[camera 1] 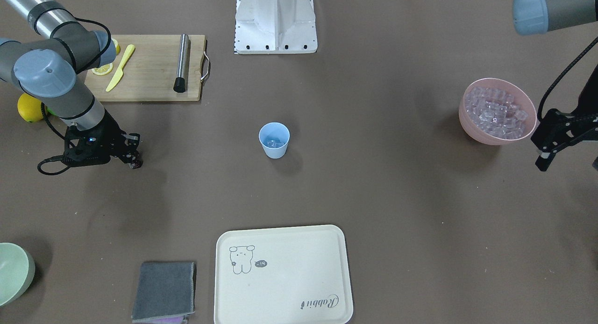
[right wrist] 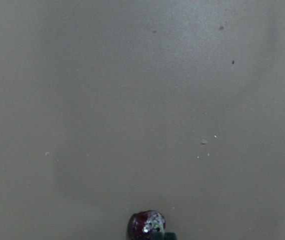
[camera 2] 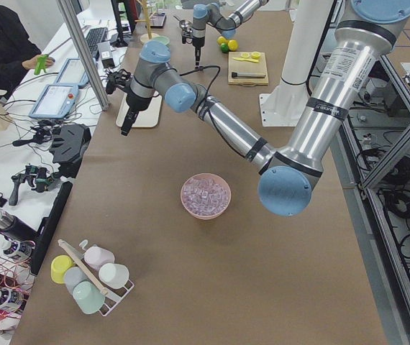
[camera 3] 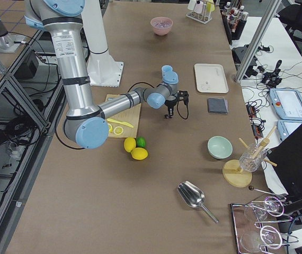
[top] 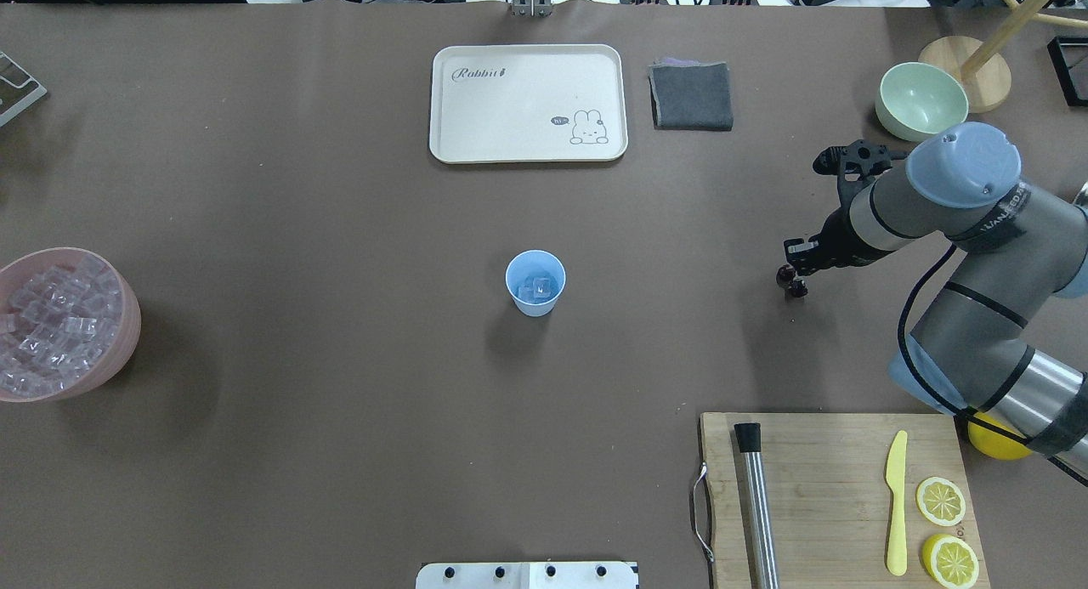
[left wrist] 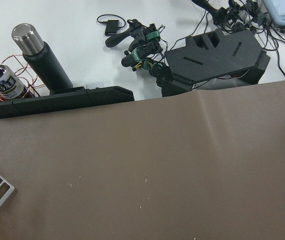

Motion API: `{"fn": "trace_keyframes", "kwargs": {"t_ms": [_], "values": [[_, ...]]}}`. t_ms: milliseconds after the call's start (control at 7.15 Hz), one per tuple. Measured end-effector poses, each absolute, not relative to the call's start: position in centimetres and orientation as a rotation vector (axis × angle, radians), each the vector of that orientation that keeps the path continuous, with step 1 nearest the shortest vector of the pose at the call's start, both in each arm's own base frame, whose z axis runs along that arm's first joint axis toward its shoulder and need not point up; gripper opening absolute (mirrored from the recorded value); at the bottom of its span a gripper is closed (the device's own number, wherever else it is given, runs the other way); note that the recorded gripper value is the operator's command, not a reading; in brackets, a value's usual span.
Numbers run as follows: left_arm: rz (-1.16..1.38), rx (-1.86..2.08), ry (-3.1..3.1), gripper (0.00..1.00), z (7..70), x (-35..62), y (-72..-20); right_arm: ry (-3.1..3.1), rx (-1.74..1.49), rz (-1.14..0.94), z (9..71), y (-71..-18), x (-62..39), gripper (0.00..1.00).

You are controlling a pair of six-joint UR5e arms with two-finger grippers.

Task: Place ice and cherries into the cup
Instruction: 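Lift the cherries and carry them over the light-blue cup with the right gripper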

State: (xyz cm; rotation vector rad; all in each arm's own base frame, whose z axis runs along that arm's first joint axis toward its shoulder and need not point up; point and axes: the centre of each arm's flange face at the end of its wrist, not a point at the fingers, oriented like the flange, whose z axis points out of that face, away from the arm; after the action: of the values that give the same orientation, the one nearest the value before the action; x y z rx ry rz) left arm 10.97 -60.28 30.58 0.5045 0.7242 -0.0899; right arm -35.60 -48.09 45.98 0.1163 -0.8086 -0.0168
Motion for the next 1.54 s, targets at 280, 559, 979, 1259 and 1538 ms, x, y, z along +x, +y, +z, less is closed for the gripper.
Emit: {"fn": "trace_keyframes", "kwargs": {"t_ms": [280, 559, 979, 1259, 1538], "values": [[-0.09, 0.501, 0.725, 0.98, 30.6, 11.0, -60.2, -0.821, 0.135, -0.022, 44.7, -47.9, -35.5, 0.0], [-0.091, 0.495, 0.723, 0.98, 30.9, 11.0, -60.3, -0.894, 0.176, -0.017, 40.3, -48.4, -33.2, 0.0], [-0.111, 0.463, 0.714, 0.98, 32.4, 10.1, -60.4, -1.053, 0.23, 0.006, 29.4, -48.9, -34.9, 0.0], [-0.078, 0.421, 0.711, 0.98, 36.5, 6.2, -59.3, -1.079, 0.287, -0.031, 24.4, -46.4, -39.4, 0.0], [-0.007, 0.382, 0.696, 0.98, 43.0, 0.8, -56.0, -1.054, 0.329, -0.062, 18.3, -43.7, -44.9, 0.0]]}}
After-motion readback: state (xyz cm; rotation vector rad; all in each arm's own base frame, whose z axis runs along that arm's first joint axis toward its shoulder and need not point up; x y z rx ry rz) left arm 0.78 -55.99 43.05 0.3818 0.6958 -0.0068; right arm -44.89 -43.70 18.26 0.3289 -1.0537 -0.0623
